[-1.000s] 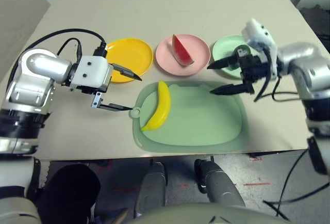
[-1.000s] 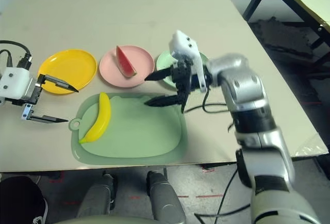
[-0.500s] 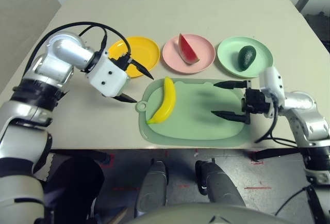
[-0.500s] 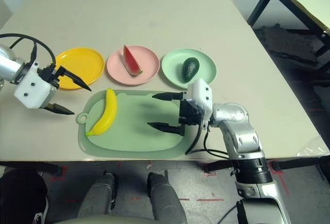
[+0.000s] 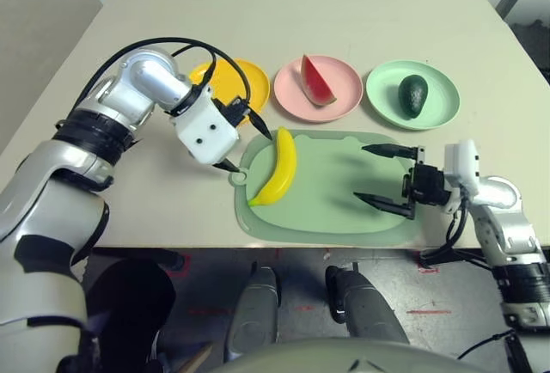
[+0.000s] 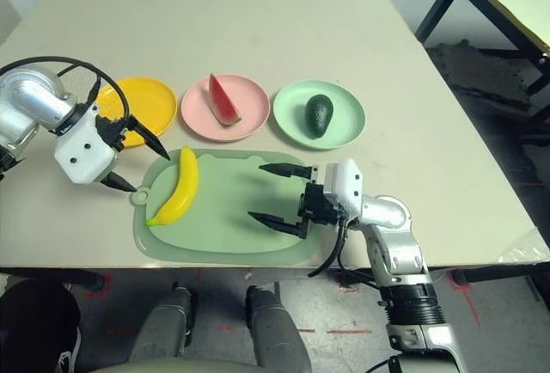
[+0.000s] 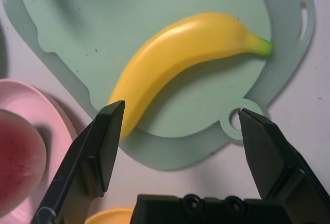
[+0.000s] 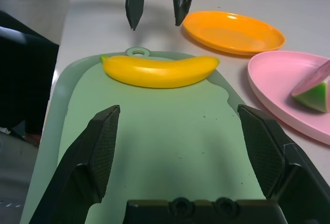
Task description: Place the fruits into color-matched plates.
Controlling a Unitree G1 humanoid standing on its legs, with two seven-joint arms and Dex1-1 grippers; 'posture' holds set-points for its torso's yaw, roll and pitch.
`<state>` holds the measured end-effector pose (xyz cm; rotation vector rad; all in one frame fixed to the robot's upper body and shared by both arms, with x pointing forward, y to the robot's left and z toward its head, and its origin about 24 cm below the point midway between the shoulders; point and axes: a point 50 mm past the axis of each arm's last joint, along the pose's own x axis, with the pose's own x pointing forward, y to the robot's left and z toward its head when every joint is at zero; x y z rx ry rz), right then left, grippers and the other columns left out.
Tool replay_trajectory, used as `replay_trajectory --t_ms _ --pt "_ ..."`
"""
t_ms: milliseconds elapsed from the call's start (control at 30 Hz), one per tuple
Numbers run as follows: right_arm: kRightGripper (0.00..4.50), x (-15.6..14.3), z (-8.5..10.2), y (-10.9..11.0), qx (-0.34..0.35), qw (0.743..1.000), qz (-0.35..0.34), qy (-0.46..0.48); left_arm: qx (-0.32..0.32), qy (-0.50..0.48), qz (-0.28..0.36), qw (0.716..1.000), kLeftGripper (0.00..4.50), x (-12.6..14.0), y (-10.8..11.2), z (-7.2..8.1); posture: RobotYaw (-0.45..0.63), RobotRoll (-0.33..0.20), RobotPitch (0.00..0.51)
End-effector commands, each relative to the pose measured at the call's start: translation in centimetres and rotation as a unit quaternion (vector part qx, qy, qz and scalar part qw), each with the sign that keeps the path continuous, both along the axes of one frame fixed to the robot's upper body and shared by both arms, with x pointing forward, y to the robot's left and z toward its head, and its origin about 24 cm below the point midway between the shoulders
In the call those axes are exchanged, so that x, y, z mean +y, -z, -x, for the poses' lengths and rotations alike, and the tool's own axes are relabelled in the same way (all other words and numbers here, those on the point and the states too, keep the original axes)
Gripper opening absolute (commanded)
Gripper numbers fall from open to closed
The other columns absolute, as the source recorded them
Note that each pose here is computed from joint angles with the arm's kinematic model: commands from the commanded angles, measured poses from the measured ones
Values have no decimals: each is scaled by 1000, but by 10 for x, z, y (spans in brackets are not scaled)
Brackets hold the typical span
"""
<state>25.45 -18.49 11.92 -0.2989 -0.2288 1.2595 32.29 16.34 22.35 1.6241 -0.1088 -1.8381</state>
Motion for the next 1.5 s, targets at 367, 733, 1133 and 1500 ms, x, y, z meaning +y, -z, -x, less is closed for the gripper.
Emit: replay_trajectory --t_ms 367,733,1133,1500 --pt "4449 5 9 1 11 1000 4 1 11 48 -55 997 4500 -31 12 -6 -5 0 248" --pt "4449 9 15 -1 14 1000 3 5 4 61 -105 993 4500 -43 33 -14 -32 0 250" --pt "4449 11 21 3 23 1000 14 -1 -2 62 -91 994 4500 -58 34 -19 -36 0 253" --pt "4449 9 22 3 22 1000 22 -6 30 29 -89 995 4500 -57 44 -18 -30 0 244"
